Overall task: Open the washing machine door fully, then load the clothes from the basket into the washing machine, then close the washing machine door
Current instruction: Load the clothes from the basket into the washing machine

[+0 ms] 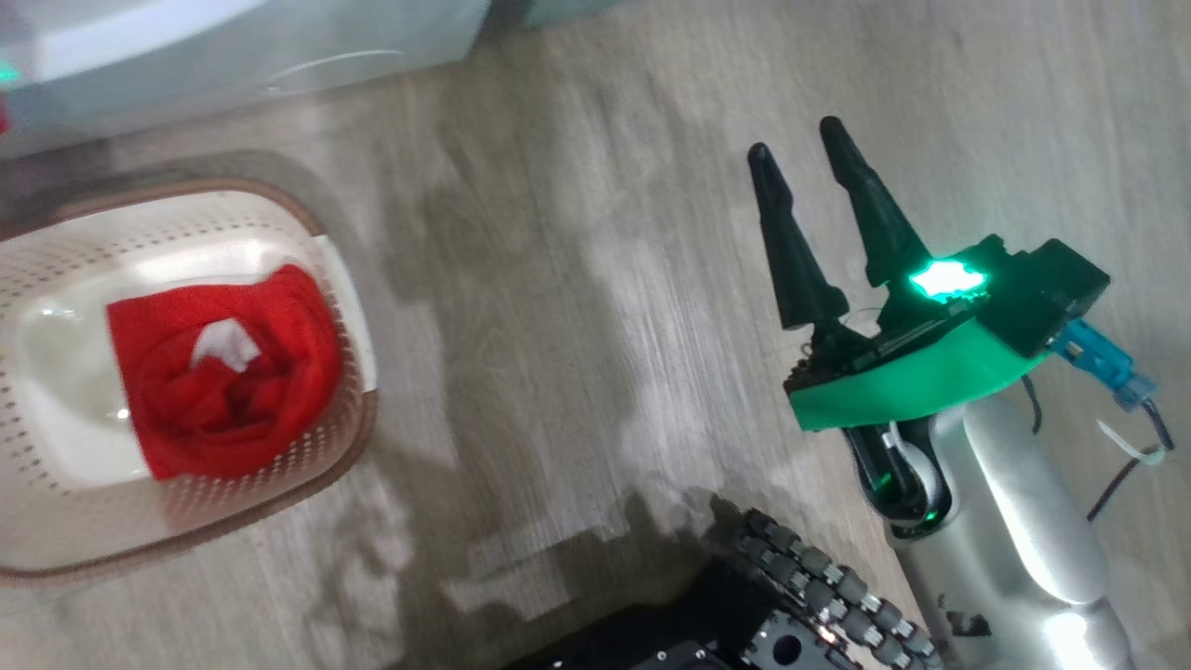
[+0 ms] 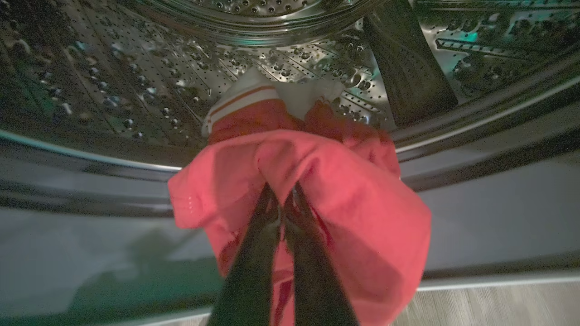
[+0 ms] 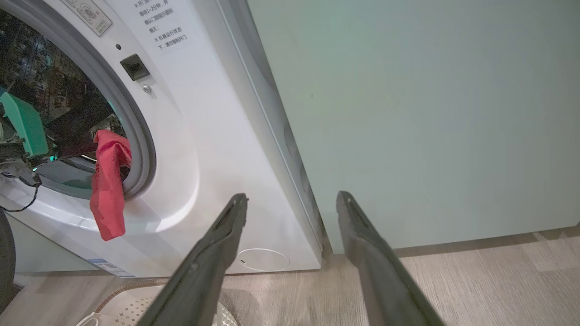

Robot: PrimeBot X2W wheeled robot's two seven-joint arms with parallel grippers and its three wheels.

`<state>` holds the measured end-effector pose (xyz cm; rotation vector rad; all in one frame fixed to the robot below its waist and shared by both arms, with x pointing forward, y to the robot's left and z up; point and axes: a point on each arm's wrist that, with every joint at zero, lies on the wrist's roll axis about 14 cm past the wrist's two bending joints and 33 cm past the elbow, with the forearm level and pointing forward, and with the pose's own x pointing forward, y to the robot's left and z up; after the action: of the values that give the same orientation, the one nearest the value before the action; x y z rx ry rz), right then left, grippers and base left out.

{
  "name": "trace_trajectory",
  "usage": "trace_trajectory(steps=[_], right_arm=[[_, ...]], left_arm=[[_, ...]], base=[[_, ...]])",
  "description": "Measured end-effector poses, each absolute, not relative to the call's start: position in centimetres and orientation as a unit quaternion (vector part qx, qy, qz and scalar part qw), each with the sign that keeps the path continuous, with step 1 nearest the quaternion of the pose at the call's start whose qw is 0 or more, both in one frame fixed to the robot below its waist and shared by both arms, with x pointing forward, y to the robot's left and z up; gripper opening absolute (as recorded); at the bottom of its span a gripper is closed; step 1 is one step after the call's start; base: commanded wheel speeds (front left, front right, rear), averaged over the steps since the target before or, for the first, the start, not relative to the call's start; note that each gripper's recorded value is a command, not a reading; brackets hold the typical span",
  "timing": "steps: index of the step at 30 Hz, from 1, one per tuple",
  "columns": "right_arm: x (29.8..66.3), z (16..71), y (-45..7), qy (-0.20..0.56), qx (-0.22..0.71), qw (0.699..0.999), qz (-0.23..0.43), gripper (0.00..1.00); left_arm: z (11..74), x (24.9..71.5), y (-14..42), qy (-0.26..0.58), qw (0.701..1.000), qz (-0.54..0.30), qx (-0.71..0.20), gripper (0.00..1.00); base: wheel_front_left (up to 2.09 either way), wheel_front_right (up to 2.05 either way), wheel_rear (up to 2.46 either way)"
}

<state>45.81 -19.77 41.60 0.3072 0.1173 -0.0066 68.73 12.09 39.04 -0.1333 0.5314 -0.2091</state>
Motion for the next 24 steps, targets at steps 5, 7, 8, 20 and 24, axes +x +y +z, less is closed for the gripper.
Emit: trace_trajectory(steps=[5,7,8,20,24], right_arm=[[45.3,41.1,-20.6,0.067,0.156,0.985,-0.018,1.0],[45.2,40.9,-20.9,0.07,0.157,0.985,-0.023,1.0],[45.2,40.9,-20.9,0.071,0.158,0.985,-0.024,1.0],[44.2,39.8,-22.3,0.091,0.155,0.982,-0.048,1.0],[44.1,39.5,-22.4,0.096,0.155,0.982,-0.051,1.0]], left_arm=[[37.9,71.4,11.4,0.261,0.958,-0.095,-0.071,0.0],[37.7,72.5,11.1,0.253,0.96,-0.094,-0.074,0.0],[37.5,73.0,11.0,0.252,0.96,-0.093,-0.077,0.0],[39.4,78.9,10.8,0.132,0.981,-0.054,-0.129,0.0],[40.8,80.1,11.0,0.076,0.988,-0.046,-0.13,0.0]], base=[[0.0,0.0,0.0],[0.0,0.0,0.0],[0.0,0.0,0.0],[0.0,0.0,0.0],[0.0,0.0,0.0]])
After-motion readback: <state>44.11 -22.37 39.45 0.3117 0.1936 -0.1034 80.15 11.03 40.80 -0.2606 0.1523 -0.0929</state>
